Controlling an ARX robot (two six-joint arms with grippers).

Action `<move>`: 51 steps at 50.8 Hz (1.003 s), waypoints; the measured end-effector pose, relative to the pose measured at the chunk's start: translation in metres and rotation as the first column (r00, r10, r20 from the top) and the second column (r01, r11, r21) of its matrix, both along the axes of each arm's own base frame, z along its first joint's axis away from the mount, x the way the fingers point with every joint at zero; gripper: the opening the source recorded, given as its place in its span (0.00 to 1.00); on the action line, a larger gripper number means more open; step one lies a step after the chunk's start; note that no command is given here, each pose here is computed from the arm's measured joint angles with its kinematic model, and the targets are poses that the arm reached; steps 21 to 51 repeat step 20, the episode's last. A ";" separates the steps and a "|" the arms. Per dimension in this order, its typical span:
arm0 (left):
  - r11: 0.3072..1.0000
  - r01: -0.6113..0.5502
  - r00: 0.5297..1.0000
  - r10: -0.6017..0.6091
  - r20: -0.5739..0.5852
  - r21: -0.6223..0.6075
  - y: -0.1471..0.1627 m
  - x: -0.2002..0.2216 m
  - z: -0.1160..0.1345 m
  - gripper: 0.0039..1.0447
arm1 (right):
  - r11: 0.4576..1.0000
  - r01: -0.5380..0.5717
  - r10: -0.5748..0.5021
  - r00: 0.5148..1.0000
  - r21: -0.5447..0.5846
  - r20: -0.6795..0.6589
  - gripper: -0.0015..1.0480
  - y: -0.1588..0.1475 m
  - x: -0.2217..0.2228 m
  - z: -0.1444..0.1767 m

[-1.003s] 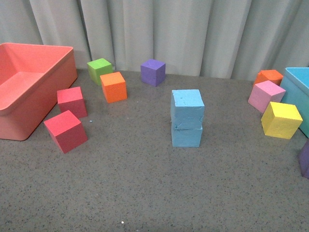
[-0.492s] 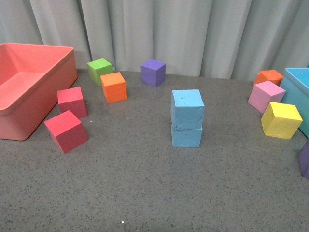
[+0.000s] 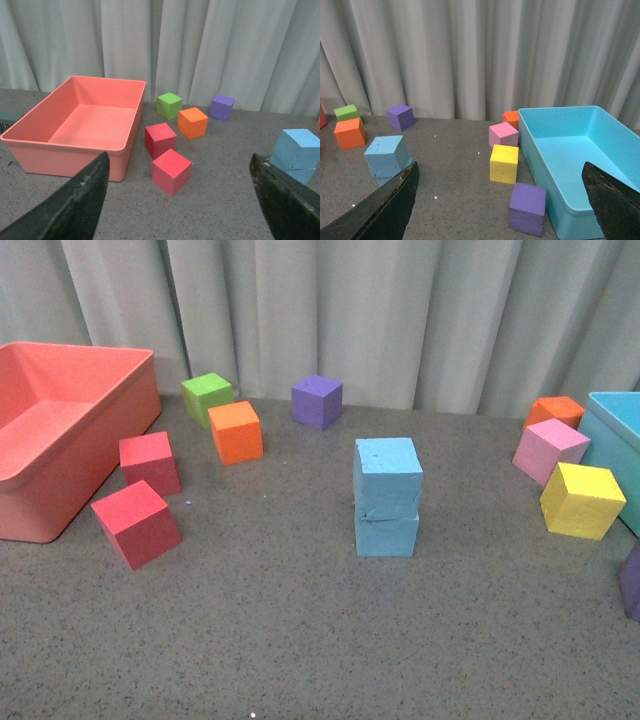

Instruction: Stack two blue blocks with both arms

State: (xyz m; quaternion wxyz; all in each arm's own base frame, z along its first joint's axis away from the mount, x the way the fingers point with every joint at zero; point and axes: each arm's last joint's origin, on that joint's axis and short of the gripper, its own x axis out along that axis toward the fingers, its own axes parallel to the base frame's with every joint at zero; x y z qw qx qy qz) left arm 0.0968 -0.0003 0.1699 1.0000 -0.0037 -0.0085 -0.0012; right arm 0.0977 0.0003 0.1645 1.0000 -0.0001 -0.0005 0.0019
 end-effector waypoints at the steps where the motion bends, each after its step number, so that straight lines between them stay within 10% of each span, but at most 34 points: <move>1: 1.000 0.000 1.000 0.000 0.000 0.000 0.000 0.000 0.000 0.84 | 1.000 0.000 0.000 1.000 0.000 0.000 0.91 0.000 0.000 0.000; 4: 1.000 0.000 1.000 0.000 0.000 0.002 0.000 0.000 0.000 0.96 | 1.000 0.000 0.000 1.000 0.000 0.000 0.91 0.000 0.000 0.000; 51: 1.000 0.000 1.000 0.000 0.000 0.002 0.000 0.000 0.000 0.94 | 1.000 0.000 0.000 1.000 0.000 0.000 0.91 0.000 0.000 0.000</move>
